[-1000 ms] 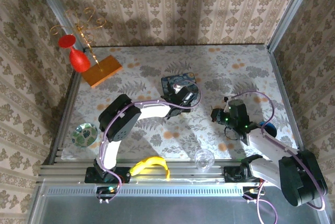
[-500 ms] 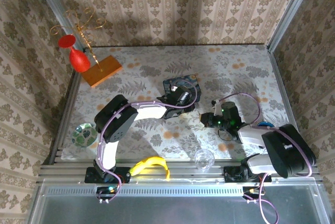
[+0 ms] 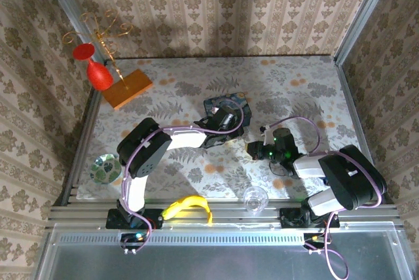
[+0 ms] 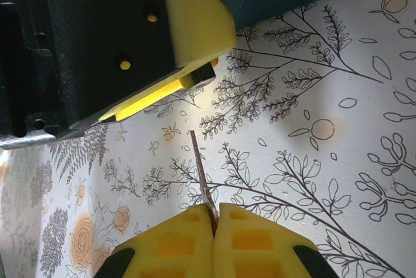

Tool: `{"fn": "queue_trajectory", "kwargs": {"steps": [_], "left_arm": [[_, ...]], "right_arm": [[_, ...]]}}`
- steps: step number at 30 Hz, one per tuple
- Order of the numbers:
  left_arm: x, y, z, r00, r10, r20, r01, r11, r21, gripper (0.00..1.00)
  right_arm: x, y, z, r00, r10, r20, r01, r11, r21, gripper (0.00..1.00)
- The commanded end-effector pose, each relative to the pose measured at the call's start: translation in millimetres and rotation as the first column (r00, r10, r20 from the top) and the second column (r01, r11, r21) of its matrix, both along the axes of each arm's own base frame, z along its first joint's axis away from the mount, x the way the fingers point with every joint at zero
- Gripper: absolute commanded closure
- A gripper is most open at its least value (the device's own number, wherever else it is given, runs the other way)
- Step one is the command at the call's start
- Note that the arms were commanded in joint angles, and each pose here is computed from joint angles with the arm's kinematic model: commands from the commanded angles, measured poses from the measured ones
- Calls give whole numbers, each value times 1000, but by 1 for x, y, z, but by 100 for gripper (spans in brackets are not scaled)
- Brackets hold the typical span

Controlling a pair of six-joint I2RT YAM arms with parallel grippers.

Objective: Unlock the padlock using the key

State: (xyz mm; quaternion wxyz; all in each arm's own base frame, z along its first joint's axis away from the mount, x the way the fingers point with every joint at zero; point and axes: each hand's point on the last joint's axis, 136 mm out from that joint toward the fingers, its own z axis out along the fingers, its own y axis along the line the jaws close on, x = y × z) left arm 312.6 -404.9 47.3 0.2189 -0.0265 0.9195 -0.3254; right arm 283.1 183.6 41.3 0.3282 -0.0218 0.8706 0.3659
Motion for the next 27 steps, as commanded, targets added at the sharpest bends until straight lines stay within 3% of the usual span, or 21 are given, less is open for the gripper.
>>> {"fn": "queue_trajectory", "kwargs": {"steps": [1, 27], "left_arm": [[6, -6, 31, 999, 14, 34, -11, 996, -92, 79], [3, -5, 31, 999, -2, 36, 6, 994, -109, 79]], "right_arm": [[6, 3, 2, 999, 13, 43, -12, 1000, -16, 100], [27, 19, -6, 999, 28, 41, -30, 999, 29, 100]]}}
